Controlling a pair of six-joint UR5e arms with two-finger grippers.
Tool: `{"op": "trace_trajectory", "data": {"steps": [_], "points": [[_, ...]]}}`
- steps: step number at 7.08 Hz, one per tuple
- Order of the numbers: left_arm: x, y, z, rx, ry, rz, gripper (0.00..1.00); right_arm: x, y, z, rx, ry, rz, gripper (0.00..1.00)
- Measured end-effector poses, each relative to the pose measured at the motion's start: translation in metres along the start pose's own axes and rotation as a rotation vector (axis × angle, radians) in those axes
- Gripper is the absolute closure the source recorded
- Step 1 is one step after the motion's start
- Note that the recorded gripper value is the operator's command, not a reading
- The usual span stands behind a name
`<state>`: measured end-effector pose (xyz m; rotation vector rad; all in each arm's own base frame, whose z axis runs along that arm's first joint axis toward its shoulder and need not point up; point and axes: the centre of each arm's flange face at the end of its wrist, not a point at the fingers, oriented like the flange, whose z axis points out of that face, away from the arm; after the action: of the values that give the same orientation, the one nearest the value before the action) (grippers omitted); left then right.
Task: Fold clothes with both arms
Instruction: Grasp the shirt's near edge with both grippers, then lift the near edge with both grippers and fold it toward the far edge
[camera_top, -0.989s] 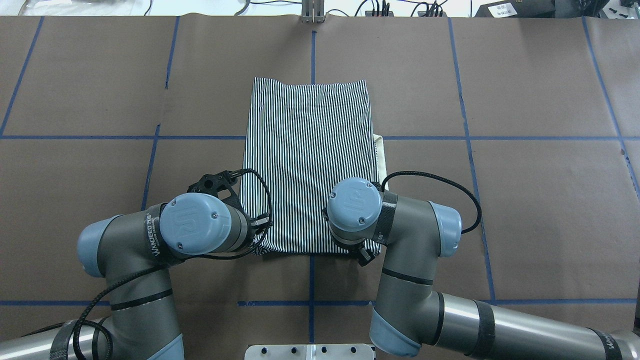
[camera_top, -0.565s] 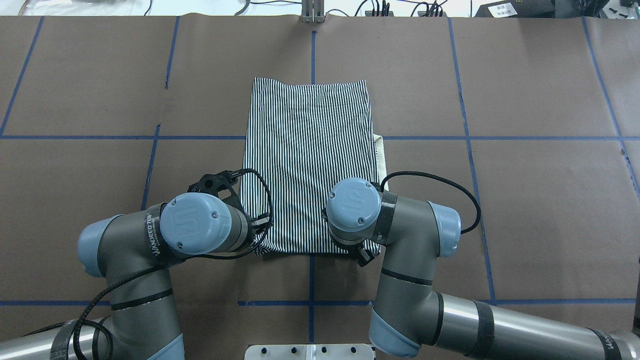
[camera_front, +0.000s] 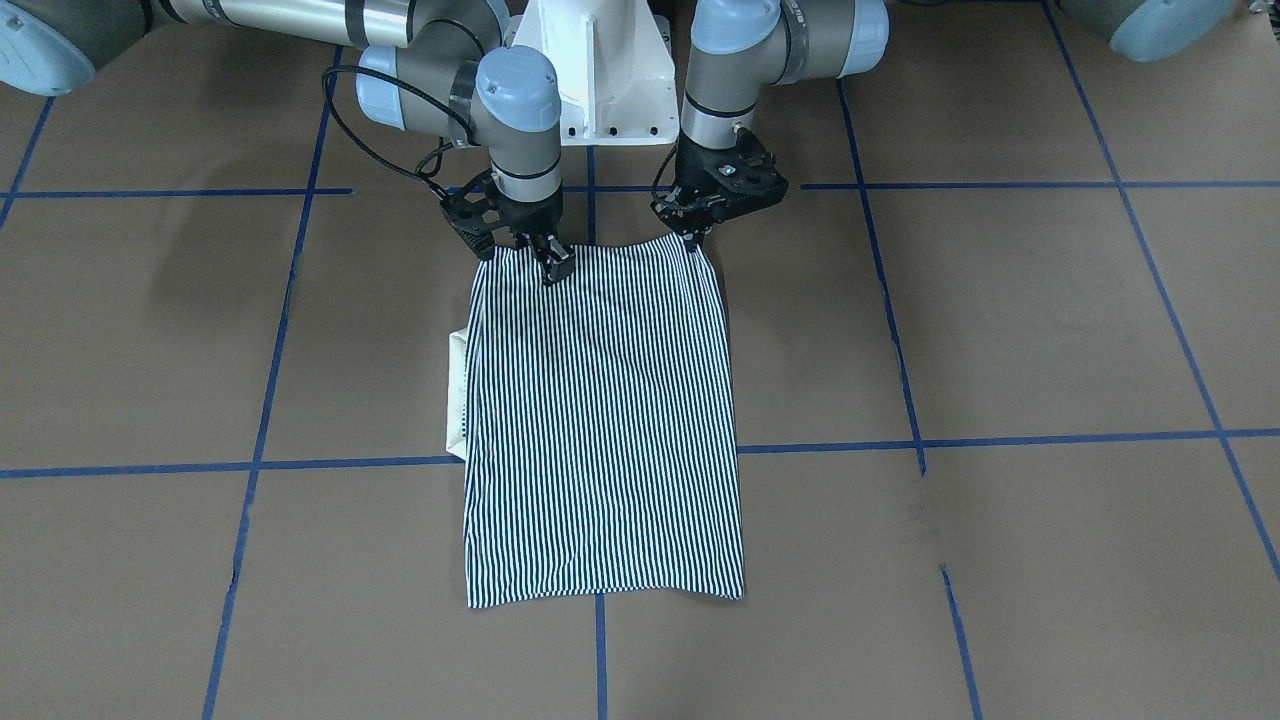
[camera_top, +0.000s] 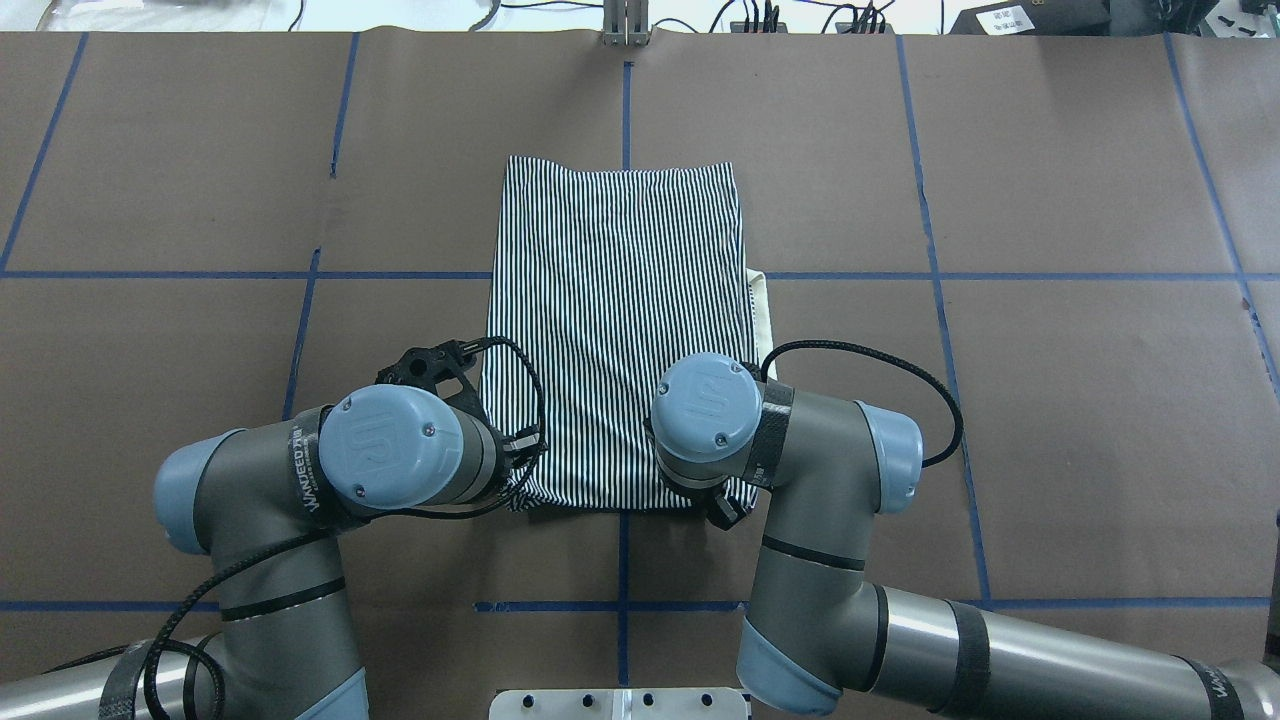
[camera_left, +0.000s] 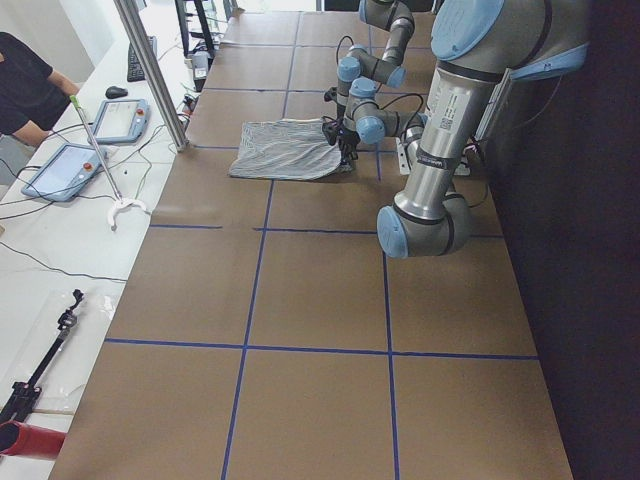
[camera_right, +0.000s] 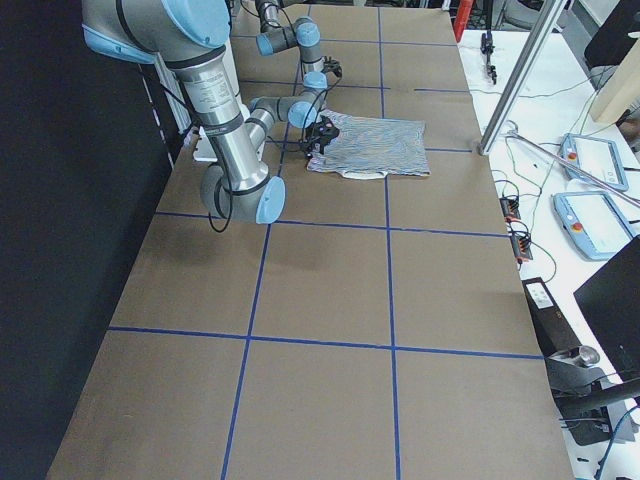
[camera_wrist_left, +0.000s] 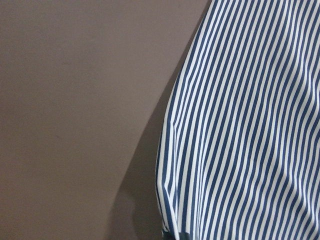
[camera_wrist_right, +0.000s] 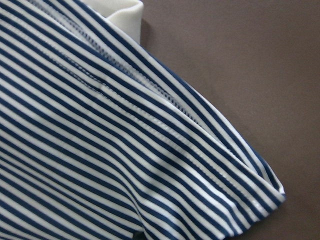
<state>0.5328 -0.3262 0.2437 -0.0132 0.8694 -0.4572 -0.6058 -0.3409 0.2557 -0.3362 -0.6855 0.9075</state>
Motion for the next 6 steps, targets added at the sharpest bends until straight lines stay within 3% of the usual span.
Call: {"op": "trace_trajectory", "data": {"steps": [6], "points": [[0.0,0.001,-0.004,-0.003,0.006,-0.004,1.0,0.001,0.001,-0.018,-0.015,-0.032,-0.006,1.0]]}}
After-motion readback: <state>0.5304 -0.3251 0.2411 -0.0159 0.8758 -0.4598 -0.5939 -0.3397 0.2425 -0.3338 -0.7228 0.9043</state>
